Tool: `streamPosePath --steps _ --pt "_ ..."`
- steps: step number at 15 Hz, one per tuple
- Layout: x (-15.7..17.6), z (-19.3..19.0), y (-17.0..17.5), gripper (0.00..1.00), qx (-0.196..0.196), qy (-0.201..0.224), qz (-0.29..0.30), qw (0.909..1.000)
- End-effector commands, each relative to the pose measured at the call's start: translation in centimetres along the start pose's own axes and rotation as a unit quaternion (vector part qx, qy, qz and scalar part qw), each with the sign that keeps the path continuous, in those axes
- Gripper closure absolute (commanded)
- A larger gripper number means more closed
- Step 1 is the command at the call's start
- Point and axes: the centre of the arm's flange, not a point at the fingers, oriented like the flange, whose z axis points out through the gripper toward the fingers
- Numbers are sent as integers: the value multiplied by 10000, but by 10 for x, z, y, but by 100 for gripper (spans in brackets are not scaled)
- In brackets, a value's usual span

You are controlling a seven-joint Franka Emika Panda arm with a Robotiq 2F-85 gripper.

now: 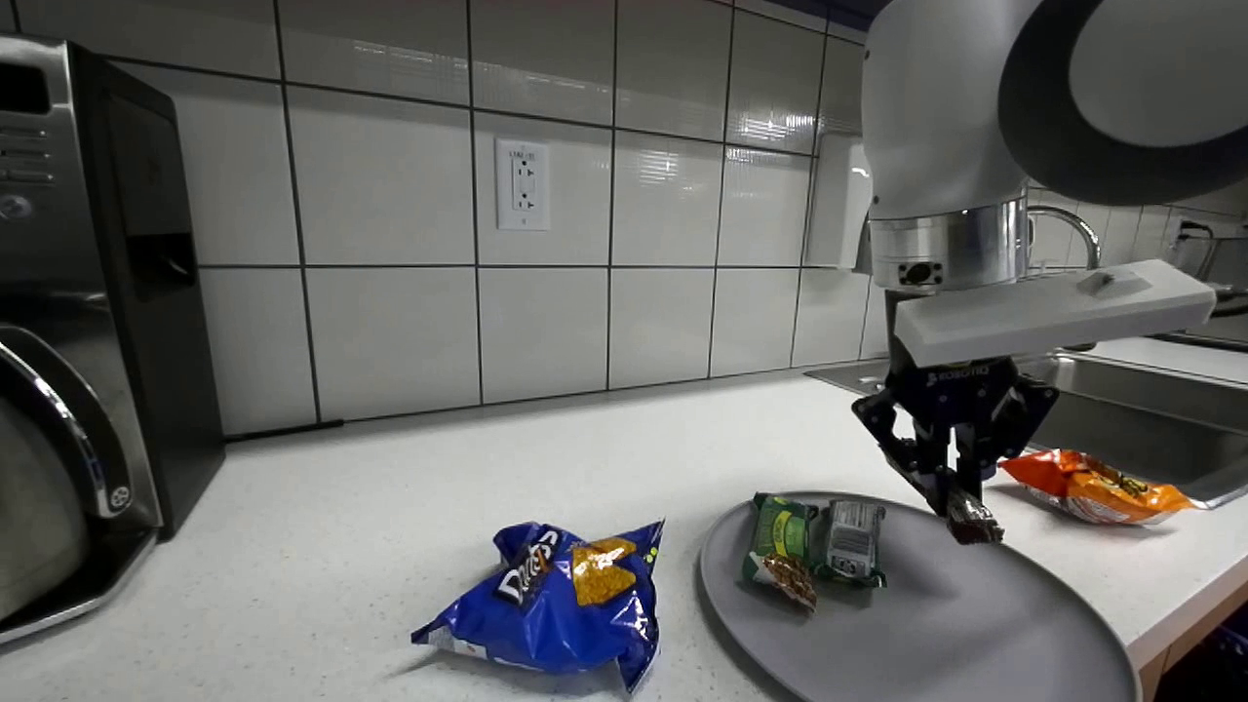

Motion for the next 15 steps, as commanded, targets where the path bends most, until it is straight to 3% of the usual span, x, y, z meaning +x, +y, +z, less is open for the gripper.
streamPosePath --steps 1,15 --pt "-27 -6 -2 95 -15 -35 511 9987" --pt "-31 14 -13 95 152 -250 1250 9917"
